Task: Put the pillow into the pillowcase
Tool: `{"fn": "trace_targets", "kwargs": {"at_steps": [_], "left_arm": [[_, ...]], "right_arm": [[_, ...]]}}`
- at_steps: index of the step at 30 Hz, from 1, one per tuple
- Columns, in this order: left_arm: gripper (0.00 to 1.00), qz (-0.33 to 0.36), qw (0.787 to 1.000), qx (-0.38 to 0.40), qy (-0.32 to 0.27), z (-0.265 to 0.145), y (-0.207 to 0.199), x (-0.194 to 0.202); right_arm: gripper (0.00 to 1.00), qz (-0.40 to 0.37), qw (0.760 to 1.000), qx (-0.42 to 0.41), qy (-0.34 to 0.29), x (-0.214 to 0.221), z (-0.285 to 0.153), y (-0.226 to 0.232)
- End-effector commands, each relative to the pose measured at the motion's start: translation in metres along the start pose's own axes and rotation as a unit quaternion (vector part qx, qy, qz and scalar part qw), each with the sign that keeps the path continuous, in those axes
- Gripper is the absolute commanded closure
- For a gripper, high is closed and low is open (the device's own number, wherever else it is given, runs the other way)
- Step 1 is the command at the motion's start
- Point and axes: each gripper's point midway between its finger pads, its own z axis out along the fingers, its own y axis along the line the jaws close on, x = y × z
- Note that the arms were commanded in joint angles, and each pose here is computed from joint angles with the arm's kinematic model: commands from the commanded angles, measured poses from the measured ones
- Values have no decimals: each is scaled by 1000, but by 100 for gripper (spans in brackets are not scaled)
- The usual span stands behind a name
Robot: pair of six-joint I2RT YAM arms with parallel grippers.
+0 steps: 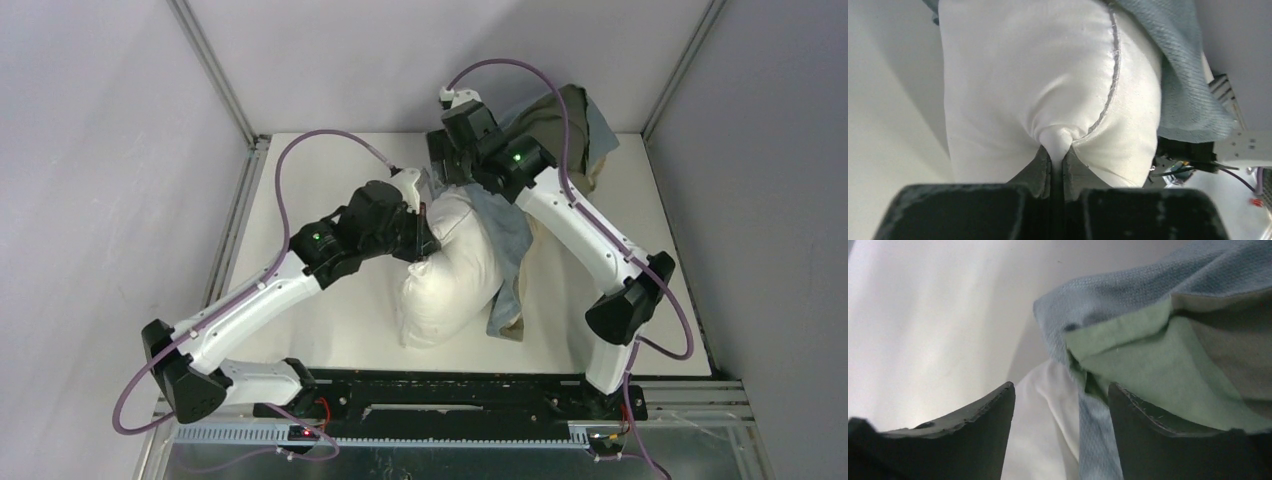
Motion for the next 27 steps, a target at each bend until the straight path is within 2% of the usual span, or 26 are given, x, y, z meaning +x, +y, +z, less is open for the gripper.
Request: {"fn": "trace_targets", "kwargs": {"at_steps": [1,4,8,13,16,17,19,20,22,24,27], "left_arm": [[100,0,998,-61,-6,17,29,9],[100,-5,998,-63,-13,17,29,7],[100,-8,997,-71,-16,18,32,7],[100,-18,997,-78,-20,18,38,8],[100,-23,996,-82,-24,18,40,7],[100,-26,996,-86,-26,18,42,6],[100,-39,994,-94,-31,20,49,8],[100,-52,994,-91,-33,23,53,9],[100,-90,991,-85,-41,38,69,12],[100,-139,985,-92,-50,54,93,9],[100,-187,975,-97,-69,74,120,-9]], "right_arm": [[25,-49,996,39,-58,-20,-58,-6],[21,-82,992,80,-50,-2,-66,-15],[20,-107,988,111,-30,32,-65,-27],[28,-117,984,132,-5,66,-56,-46],[42,-114,980,163,-4,67,-53,-62],[51,-109,979,175,-6,64,-54,-68],[75,-91,978,184,-22,47,-63,-74],[87,-81,981,172,-37,35,-71,-69],[98,-85,987,117,-70,12,-90,-34],[100,-80,993,17,-87,-9,-114,23],[100,-110,985,-111,-76,6,-135,117]]}}
